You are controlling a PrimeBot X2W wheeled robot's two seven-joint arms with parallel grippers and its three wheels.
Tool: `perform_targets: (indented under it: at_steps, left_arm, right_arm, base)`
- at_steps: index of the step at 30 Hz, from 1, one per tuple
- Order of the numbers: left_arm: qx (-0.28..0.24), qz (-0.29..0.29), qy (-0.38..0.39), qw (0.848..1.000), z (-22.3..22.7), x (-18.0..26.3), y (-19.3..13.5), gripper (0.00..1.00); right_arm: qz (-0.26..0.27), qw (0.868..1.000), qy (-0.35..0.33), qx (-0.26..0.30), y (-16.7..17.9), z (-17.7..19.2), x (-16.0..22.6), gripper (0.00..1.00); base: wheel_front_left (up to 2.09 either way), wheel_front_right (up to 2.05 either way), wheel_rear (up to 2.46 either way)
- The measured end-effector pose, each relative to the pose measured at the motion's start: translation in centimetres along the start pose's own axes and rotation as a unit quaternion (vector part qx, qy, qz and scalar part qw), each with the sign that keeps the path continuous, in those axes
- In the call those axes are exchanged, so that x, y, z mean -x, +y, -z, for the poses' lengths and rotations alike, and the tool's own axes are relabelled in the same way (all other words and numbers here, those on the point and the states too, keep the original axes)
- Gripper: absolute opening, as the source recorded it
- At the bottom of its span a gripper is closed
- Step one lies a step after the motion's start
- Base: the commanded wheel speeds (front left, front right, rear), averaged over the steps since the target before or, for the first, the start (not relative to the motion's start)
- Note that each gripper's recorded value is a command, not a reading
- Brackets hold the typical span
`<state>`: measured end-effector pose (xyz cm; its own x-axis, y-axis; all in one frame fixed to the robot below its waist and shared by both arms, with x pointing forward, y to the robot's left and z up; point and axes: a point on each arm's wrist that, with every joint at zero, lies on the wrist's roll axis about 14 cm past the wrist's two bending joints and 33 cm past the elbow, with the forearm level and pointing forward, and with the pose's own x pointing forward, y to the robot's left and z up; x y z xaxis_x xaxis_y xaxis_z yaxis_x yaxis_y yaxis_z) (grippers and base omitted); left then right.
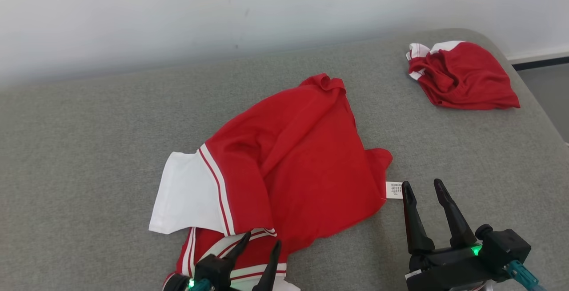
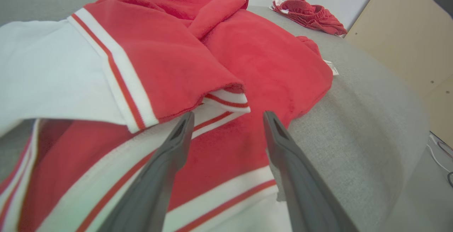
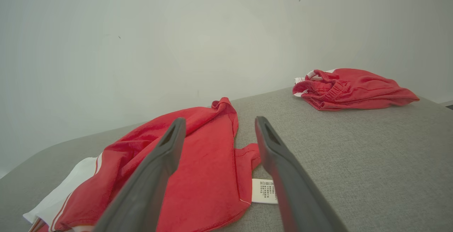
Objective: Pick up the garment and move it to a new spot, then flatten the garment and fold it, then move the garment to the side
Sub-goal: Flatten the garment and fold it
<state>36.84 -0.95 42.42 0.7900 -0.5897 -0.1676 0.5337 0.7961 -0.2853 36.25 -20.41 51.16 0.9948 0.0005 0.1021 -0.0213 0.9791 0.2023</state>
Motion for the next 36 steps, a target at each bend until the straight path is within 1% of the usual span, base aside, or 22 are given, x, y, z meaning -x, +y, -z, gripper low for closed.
perform_targets:
  at_steps: [6, 8, 10, 12, 14, 17, 21, 26, 28, 30, 34, 36]
  left_arm:
    - [-0.001, 0.025, -0.001, 1.000, -0.5, -2.0, -0.9, 1.00]
    - [0.006, 0.014, -0.011, 1.000, -1.2, -2.5, -0.1, 1.00]
    - [0.001, -0.002, -0.008, 1.000, -1.2, -2.7, 1.1, 0.00]
    - [-0.005, -0.015, -0.013, 1.000, -1.6, -2.9, 1.9, 0.00]
    - [-0.015, -0.027, -0.041, 0.999, -3.7, -3.3, 3.1, 0.00]
    - [-0.046, -0.043, -0.073, 0.995, -6.3, -3.1, 4.9, 0.00]
    - [-0.119, -0.064, -0.103, 0.985, -10.1, -2.3, 8.5, 0.00]
    - [-0.206, -0.084, -0.128, 0.966, -15.3, -1.9, 12.7, 0.00]
    - [-0.234, -0.085, -0.136, 0.959, -17.2, -2.1, 13.8, 0.00]
    - [-0.246, -0.083, -0.138, 0.956, -18.5, -2.5, 14.5, 0.00]
    - [-0.271, -0.095, -0.132, 0.949, -20.8, -3.0, 17.2, 0.00]
    - [-0.263, -0.101, -0.128, 0.951, -21.0, -3.4, 18.1, 0.00]
  right_arm:
    - [0.012, 1.000, 0.003, 0.002, -0.7, 0.2, -0.1, 1.00]
    - [0.015, 1.000, 0.005, 0.003, -0.9, 0.3, 0.0, 1.00]
    - [0.017, 1.000, 0.007, 0.003, -1.0, 0.4, -0.1, 1.00]
    - [0.017, 1.000, 0.008, 0.003, -0.9, 0.5, -0.1, 1.00]
    - [0.017, 1.000, 0.007, 0.002, -0.9, 0.5, -0.3, 1.00]
    - [0.015, 1.000, 0.006, 0.002, -0.8, 0.5, -0.6, 1.00]
    - [0.007, 1.000, 0.009, -0.003, -0.1, 0.9, -1.1, 1.00]
    - [-0.002, 1.000, 0.011, -0.005, 0.4, 1.2, -1.9, 1.00]
    - [-0.005, 1.000, 0.012, -0.005, 0.6, 1.3, -2.2, 1.00]
    - [-0.004, 1.000, 0.014, -0.003, 0.4, 1.4, -2.5, 1.00]
    - [0.006, 1.000, 0.022, 0.001, -0.4, 1.9, -2.8, 1.00]
    - [0.012, 1.000, 0.027, 0.003, -0.8, 2.3, -2.7, 1.00]
  base:
    - [0.00, 0.00, 0.00]
    - [0.00, 0.00, 0.00]
    - [0.00, 0.00, 0.00]
    - [0.00, 0.00, 0.00]
    - [0.00, 0.00, 0.00]
    - [0.00, 0.00, 0.00]
    - [0.00, 0.00, 0.00]
    - [0.00, 0.00, 0.00]
    - [0.00, 0.00, 0.00]
    - [0.00, 0.00, 0.00]
    - [0.00, 0.00, 0.00]
    - [0.00, 0.00, 0.00]
